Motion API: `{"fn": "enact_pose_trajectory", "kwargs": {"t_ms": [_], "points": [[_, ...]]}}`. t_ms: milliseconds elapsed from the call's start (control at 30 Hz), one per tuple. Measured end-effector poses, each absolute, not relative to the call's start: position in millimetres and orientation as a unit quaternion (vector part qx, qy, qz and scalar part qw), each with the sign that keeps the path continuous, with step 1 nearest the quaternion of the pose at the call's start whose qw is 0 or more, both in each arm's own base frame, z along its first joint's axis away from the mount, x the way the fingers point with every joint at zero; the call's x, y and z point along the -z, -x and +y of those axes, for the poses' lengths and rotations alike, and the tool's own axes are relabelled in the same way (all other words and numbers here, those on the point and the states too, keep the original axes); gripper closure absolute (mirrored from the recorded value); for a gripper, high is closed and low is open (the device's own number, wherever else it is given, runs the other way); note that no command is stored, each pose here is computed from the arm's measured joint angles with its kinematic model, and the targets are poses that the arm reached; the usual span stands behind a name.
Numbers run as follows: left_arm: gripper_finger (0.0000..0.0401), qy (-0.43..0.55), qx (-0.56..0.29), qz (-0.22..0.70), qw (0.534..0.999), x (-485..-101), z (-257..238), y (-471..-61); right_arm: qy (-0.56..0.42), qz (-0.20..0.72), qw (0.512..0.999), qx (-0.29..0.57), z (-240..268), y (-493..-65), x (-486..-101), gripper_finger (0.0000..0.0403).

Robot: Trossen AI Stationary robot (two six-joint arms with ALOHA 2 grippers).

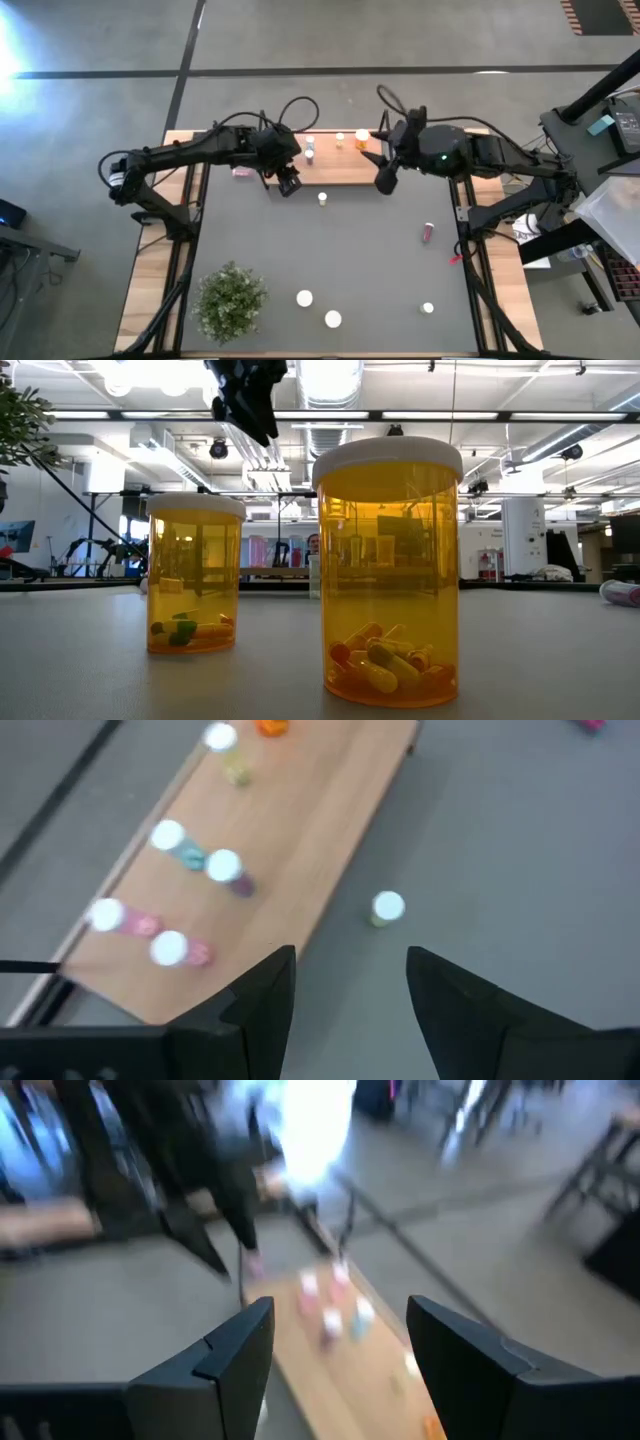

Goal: Pick and place medicine bottles onto shelf by color
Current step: Put the left yellow pill bottle on the shelf aligned with the other yellow pill bottle

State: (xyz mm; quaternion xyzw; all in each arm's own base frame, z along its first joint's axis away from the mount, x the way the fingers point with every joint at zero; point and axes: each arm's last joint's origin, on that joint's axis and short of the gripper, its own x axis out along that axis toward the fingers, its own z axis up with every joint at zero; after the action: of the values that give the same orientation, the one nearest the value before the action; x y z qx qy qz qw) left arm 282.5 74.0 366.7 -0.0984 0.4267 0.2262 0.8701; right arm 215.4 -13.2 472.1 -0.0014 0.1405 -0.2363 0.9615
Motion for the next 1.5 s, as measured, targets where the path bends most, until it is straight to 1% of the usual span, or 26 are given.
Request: {"fn": "enact_pose_trajectory", "kwargs": {"t_ms": [100, 200, 367, 467, 600, 833, 1000, 1100, 1200, 1333, 1400, 1500], "points": [[0.0225, 0.093, -0.239, 0.418, 0.871, -374.0, 75.5, -272.8, 0.006, 0.076, 0.969, 0.234, -13.2, -218.4, -485.3, 0.0184], [0.0225, 0.083, -0.244, 0.409, 0.875, -380.9, 76.6, -264.0, -0.009, 0.031, 0.972, 0.234, -13.2, -219.6, -493.6, 0.0184], [0.0225, 0.076, -0.254, 0.394, 0.880, -389.7, 78.1, -250.4, -0.113, 0.000, 0.965, 0.235, -13.3, -220.7, -494.7, 0.0184], [0.0225, 0.075, -0.263, 0.396, 0.877, -391.4, 79.1, -243.6, -0.120, 0.026, 0.962, 0.244, -15.2, -224.6, -487.6, 0.0184], [0.0225, 0.065, -0.271, 0.403, 0.872, -392.5, 80.6, -238.0, -0.129, 0.075, 0.956, 0.254, -16.0, -240.7, -471.4, 0.0184], [0.0225, 0.053, -0.271, 0.414, 0.868, -393.8, 83.2, -231.3, -0.108, 0.146, 0.947, 0.264, -17.6, -287.0, -437.6, 0.0184], [0.0225, 0.058, -0.276, 0.438, 0.854, -393.3, 83.3, -219.9, -0.091, 0.194, 0.937, 0.275, -23.4, -317.7, -409.9, 0.0184], [0.0225, 0.061, -0.278, 0.447, 0.848, -394.5, 81.8, -212.4, -0.111, 0.213, 0.925, 0.294, -31.7, -326.5, -397.5, 0.0184], [0.0225, 0.062, -0.280, 0.450, 0.846, -396.6, 80.4, -205.6, -0.147, 0.241, 0.907, 0.314, -47.7, -324.8, -388.2, 0.0184], [0.0225, 0.062, -0.280, 0.446, 0.848, -399.4, 78.7, -200.6, -0.233, 0.302, 0.877, 0.293, -72.8, -323.7, -369.9, 0.0184], [0.0225, 0.062, -0.280, 0.444, 0.849, -400.4, 78.2, -199.2, -0.241, 0.323, 0.869, 0.286, -80.3, -330.6, -358.9, 0.0184], [0.0225, 0.062, -0.280, 0.443, 0.850, -401.0, 78.0, -198.3, -0.216, 0.345, 0.872, 0.272, -83.3, -345.5, -343.2, 0.0184]]}}
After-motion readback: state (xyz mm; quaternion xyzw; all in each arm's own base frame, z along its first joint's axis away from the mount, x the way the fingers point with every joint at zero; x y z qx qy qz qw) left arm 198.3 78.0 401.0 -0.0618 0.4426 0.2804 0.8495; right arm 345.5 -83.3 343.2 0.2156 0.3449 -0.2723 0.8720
